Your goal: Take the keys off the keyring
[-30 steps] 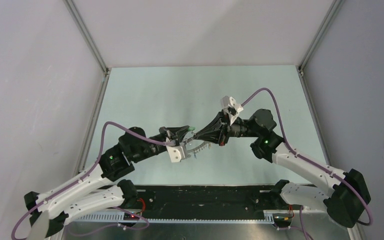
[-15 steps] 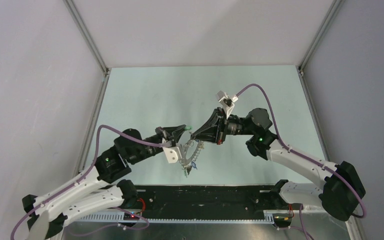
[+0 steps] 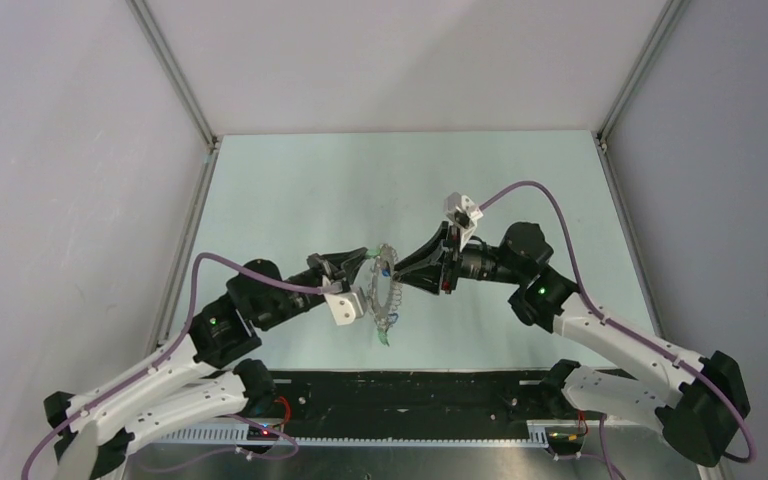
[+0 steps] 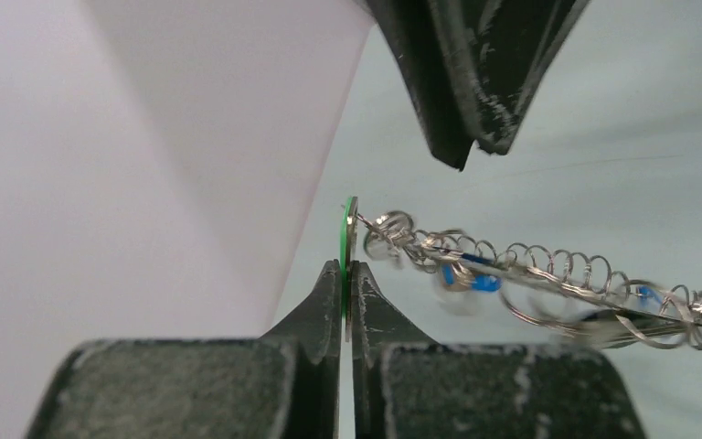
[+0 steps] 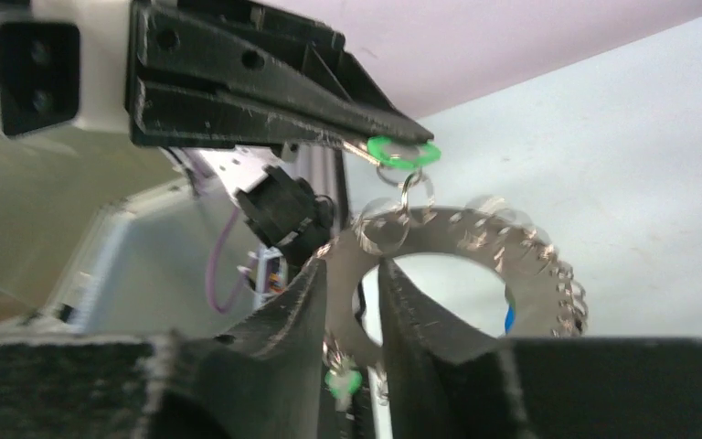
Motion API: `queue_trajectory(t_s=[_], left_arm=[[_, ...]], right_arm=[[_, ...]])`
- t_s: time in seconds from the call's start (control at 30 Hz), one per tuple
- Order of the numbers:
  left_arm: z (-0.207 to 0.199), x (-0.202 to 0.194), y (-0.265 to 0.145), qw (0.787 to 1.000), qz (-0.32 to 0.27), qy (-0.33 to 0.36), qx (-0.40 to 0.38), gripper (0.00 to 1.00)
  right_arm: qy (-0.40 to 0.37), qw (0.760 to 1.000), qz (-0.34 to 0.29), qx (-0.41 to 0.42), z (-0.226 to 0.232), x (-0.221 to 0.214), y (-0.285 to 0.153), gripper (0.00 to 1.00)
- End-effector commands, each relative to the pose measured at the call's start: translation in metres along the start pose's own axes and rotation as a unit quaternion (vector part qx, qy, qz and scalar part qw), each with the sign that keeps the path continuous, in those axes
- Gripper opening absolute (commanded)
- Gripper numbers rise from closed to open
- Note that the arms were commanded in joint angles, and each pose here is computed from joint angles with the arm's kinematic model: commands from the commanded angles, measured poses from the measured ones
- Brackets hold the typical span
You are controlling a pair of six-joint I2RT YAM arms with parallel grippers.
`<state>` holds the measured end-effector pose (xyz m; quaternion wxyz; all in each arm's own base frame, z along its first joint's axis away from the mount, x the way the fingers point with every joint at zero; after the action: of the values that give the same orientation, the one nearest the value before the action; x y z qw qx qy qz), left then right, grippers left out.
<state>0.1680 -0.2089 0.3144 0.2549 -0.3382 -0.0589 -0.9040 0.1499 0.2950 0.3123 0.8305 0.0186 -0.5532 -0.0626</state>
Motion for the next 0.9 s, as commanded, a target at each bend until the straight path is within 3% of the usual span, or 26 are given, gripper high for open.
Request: queue_trajectory(t_s=[0.0, 0.23, 0.5, 0.87], left_arm=[[0.03, 0.014, -0.004, 0.998, -0.022, 0.015, 0.064, 0.0], [0.026, 0.017, -0.003, 0.998, -0.031, 0.016, 0.051, 0.0], [0.025, 0.018, -0.003, 0.998, -0.035, 0.016, 0.047, 0.0], [0.024, 0.02, -0.002, 0.998, -0.039, 0.014, 0.044, 0.0]], right_arm=[[-0.072, 0.995, 0.02, -0.058, -0.016, -0.01, -0.009, 0.36], [-0.145, 0.988, 0.003, -0.06, -0.016, 0.001, -0.007, 0.43], [-0.224, 0.972, -0.028, -0.062, -0.014, 0.018, -0.003, 0.43], [-0.253, 0.965, -0.054, -0.039, -0.008, 0.026, 0.009, 0.43]])
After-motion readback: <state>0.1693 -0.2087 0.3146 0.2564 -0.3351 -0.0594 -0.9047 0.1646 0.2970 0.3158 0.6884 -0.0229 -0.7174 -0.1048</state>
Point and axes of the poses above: each gripper's point midway between its finger pads, its own y axis out along the fingers, its own z axis along the line the jaws close on, x = y × z, the point moved 3 cm from there along -y, back along the fingers, and after that the axes turned 3 degrees about y, right-handed, at the moved point
